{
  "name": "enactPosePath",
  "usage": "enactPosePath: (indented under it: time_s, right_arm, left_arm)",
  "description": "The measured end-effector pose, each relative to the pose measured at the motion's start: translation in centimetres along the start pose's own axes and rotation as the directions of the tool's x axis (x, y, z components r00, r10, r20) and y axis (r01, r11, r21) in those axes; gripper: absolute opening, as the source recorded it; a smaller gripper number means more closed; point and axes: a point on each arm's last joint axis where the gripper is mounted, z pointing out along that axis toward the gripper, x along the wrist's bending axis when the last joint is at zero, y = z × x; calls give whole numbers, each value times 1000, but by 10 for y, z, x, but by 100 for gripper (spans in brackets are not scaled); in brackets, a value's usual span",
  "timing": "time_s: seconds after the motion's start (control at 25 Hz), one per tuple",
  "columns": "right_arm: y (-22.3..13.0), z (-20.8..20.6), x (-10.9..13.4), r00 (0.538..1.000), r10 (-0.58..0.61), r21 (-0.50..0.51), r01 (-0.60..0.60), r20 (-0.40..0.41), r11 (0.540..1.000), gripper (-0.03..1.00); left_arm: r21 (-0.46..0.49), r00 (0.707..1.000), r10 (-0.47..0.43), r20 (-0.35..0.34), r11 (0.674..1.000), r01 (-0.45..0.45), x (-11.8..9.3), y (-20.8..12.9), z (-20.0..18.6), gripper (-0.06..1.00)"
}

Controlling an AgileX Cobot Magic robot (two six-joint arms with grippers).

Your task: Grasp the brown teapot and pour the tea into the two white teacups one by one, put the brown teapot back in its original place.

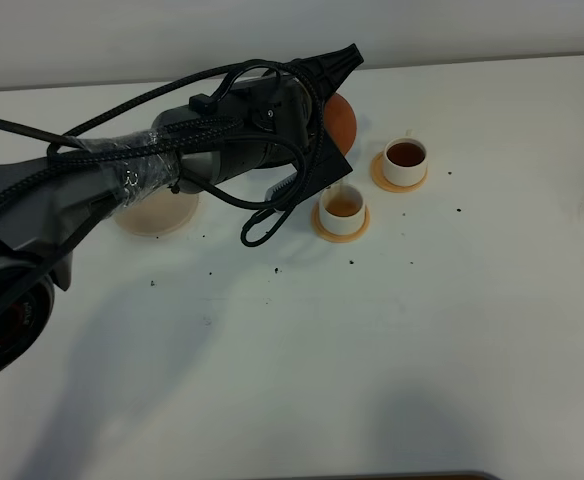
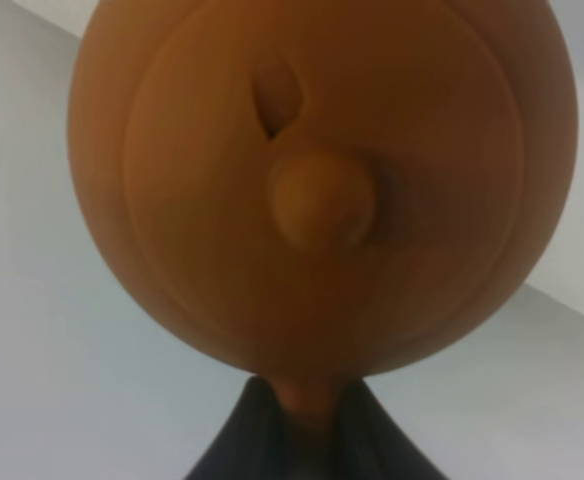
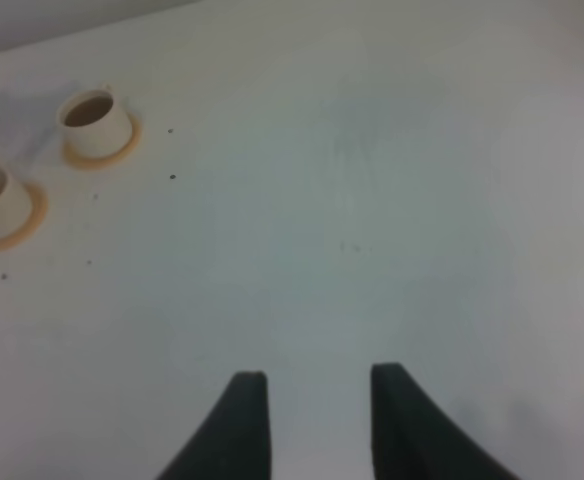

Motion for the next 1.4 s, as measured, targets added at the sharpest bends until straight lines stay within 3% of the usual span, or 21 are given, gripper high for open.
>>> enactPosePath:
  time_s: [0.8, 1.4]
  right_arm:
    - [0, 0, 0, 1000, 0, 0, 0, 0, 1000, 24]
    - [0, 0, 0, 1000, 0, 0, 0, 0, 1000, 24]
  left_arm:
    - [-13, 998, 62, 4, 998, -62, -1, 8, 6, 11]
    - [6, 987, 161, -12, 987, -161, 2, 9, 4, 11]
